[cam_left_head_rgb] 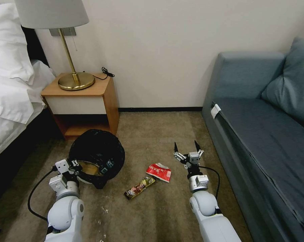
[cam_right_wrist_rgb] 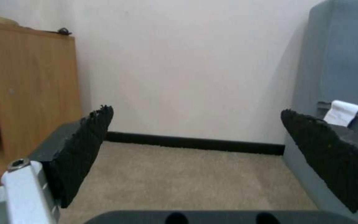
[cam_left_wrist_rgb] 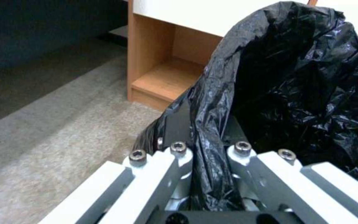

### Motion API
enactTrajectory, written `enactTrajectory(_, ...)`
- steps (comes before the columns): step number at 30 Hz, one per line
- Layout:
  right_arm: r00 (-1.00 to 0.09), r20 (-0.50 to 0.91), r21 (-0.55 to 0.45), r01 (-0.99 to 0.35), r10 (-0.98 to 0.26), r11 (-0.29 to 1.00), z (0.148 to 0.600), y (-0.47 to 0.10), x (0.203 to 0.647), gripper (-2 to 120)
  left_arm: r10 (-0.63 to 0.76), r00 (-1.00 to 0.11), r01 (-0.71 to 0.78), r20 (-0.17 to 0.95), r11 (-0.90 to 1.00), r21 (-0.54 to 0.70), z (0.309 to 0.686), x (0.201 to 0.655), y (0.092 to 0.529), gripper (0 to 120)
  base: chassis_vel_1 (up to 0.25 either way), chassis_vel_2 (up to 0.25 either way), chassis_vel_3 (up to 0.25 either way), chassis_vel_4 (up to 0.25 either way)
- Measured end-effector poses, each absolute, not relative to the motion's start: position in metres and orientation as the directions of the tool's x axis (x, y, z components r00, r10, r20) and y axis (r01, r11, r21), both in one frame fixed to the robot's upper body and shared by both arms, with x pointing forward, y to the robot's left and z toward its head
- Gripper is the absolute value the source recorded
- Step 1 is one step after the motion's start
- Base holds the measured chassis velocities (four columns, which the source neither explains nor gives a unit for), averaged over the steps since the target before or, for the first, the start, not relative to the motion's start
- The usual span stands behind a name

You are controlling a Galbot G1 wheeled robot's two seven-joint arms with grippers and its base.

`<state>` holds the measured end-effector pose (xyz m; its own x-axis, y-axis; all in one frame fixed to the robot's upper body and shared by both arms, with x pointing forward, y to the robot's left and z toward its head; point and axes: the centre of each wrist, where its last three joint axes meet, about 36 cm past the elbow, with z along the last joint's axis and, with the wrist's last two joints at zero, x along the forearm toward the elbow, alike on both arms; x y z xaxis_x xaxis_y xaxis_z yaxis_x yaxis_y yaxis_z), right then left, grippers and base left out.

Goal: Pick up the trash bin, then pick up the garbage on the floor and place it into the trash bin.

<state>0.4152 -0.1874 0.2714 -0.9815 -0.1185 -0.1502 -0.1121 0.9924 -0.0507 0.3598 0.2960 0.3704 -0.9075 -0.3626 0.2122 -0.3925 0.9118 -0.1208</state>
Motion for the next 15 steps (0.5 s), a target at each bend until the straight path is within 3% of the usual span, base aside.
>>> enactTrajectory(10, -0.95, -0.22, -0.15, -0.192, -0.222, 0.97, 0.27, -0.188, 0.426, 100, -0.364, -0.904, -0.398, 0.224, 0.908, -0.129, 0.364, 0.359, 0.296, 4, -0.071, 0.069, 0.064, -0.074)
enactTrajectory(15, -0.912, -0.191, -0.247, -0.313, -0.363, 0.917, 0.268, -0.191, 0.444, 100, -0.356, -0.907, -0.39, 0.224, 0.912, -0.128, 0.363, 0.362, 0.29, 4, 0.0, 0.0, 0.0, 0.0)
